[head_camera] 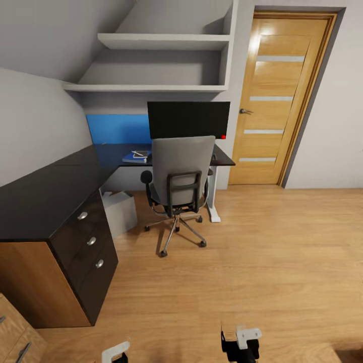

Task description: In the bedroom, organize the workspace by keeping the computer under the desk, ensuring the monitor is on the desk, placing the keyboard on the desk next to the monitor, placing the mouse on the desk next to the keyboard, moving the folder from the swivel chair onto the desk next to the mouse, stacking the notebook on top of the folder with the pen on top of the notebook, and positioning the swivel chair next to the desk.

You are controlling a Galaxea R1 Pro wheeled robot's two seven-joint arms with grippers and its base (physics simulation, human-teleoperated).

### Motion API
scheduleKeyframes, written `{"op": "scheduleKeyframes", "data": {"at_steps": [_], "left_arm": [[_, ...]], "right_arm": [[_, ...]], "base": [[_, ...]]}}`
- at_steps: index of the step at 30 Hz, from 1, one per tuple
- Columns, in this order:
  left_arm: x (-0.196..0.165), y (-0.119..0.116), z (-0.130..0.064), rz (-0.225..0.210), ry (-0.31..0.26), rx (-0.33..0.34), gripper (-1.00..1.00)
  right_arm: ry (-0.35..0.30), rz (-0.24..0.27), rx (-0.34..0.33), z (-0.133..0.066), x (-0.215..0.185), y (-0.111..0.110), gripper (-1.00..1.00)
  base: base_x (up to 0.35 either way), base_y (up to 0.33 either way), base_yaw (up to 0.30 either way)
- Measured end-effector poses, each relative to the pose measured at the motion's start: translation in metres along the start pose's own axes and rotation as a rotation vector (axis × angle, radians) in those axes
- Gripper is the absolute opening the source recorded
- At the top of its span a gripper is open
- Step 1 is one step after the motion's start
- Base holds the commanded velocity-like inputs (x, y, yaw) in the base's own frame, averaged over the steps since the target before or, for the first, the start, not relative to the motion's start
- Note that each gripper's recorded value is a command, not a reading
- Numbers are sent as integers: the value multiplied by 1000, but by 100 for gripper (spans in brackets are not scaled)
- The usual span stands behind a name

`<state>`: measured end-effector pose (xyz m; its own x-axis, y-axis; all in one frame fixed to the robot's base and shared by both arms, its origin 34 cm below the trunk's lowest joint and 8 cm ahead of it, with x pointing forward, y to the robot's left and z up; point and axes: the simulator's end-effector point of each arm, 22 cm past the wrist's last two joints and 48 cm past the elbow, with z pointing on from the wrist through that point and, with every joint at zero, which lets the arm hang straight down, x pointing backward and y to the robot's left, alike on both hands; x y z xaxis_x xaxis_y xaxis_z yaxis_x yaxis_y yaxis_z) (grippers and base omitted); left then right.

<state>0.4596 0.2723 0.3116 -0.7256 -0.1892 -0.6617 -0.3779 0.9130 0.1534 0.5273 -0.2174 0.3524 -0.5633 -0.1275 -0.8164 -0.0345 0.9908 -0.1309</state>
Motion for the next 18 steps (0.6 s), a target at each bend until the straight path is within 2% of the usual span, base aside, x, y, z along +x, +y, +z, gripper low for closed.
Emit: {"op": "scheduleKeyframes", "data": {"at_steps": [3,8,18], "left_arm": [[0,8,-8,-13,-36,-6,100],[6,17,-20,-4,-34,-9,100],[-11,15,-34,34,-46,12,100]], "right_arm": [[39,-7,-6,-12,15,2,100],[79,-12,-17,-28,27,4,100],[92,-4,-64,-42,15,20,100]], "base": [[0,0,0],[0,0,0],[0,0,0]]}}
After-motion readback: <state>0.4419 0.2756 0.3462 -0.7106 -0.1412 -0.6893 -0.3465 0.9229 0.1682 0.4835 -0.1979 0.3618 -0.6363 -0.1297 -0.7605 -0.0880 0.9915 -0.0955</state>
